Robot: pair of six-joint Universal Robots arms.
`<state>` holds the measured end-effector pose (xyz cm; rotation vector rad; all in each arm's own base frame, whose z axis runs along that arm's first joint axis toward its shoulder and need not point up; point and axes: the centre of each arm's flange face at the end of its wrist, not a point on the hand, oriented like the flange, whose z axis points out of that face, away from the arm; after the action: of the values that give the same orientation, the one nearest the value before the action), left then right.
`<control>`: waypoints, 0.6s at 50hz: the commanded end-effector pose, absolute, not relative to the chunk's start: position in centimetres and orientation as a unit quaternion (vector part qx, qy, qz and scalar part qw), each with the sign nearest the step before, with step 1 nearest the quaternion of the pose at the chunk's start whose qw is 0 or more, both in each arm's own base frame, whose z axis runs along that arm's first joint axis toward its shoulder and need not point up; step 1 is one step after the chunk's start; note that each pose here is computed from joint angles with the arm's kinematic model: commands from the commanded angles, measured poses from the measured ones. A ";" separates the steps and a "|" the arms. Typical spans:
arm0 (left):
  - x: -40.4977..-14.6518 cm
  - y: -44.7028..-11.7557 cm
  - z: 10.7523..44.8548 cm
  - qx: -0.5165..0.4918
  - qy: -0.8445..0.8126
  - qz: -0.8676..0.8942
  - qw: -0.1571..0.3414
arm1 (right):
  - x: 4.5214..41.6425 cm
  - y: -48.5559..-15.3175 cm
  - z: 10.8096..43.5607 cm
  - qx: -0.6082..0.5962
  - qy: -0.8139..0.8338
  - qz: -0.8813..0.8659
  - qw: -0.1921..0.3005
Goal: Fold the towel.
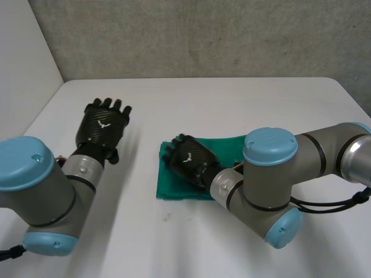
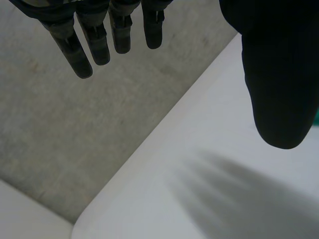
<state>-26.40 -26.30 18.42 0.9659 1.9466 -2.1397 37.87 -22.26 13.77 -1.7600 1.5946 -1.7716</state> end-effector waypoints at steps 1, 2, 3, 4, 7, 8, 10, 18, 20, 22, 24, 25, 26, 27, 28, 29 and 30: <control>-29.7 -23.9 19.4 0.344 0.605 -0.718 0.005 | 33.0 -26.0 16.4 -0.500 0.614 -0.610 -0.008; -30.0 -23.7 19.5 0.346 0.602 -0.719 0.001 | 32.0 -26.3 16.8 -0.487 0.625 -0.610 -0.007; -30.3 -23.5 19.6 0.349 0.599 -0.721 -0.003 | 31.0 -26.6 17.0 -0.473 0.637 -0.609 -0.006; -30.6 -23.3 19.6 0.351 0.597 -0.722 -0.006 | 29.3 -26.9 17.2 -0.447 0.658 -0.606 -0.001; -31.4 -22.7 19.9 0.356 0.589 -0.726 -0.016 | 27.3 -27.0 16.6 -0.425 0.684 -0.592 0.009; -31.5 -22.7 20.0 0.356 0.588 -0.726 -0.018 | 26.1 -27.0 16.0 -0.416 0.700 -0.581 0.012; -31.7 -22.6 19.6 0.357 0.591 -0.723 -0.022 | 24.8 -27.1 15.2 -0.409 0.715 -0.567 0.010; -31.6 -22.7 19.0 0.355 0.600 -0.716 -0.024 | 20.7 -27.3 12.3 -0.395 0.758 -0.518 0.021; -31.3 -22.8 18.9 0.351 0.604 -0.715 -0.024 | 20.6 -27.4 12.2 -0.399 0.757 -0.517 0.024; -31.3 -22.8 18.9 0.351 0.605 -0.714 -0.024 | 20.7 -27.8 12.2 -0.396 0.755 -0.522 0.026; -31.1 -22.8 18.8 0.347 0.608 -0.713 -0.026 | 20.8 -28.6 12.8 -0.392 0.743 -0.542 0.015; -31.1 -22.7 18.9 0.347 0.608 -0.713 -0.026 | 20.8 -29.0 13.2 -0.388 0.736 -0.554 0.008; -31.1 -22.7 18.9 0.347 0.609 -0.713 -0.027 | 20.9 -29.4 13.8 -0.384 0.728 -0.568 0.001; -31.1 -22.7 19.0 0.347 0.609 -0.713 -0.027 | 20.9 -29.8 14.5 -0.379 0.721 -0.580 -0.007; -31.1 -22.7 19.0 0.346 0.610 -0.713 -0.028 | 21.1 -30.7 16.3 -0.365 0.703 -0.610 -0.021; -31.1 -22.6 19.0 0.347 0.609 -0.712 -0.028 | 21.3 -30.9 17.3 -0.361 0.694 -0.623 -0.023; -31.1 -22.6 19.1 0.346 0.609 -0.713 -0.028 | 21.3 -30.9 17.3 -0.360 0.694 -0.623 -0.023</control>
<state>-31.18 -22.75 18.89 1.1142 1.9404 -2.2782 20.64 -28.73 13.19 -1.2084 2.3135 -1.7112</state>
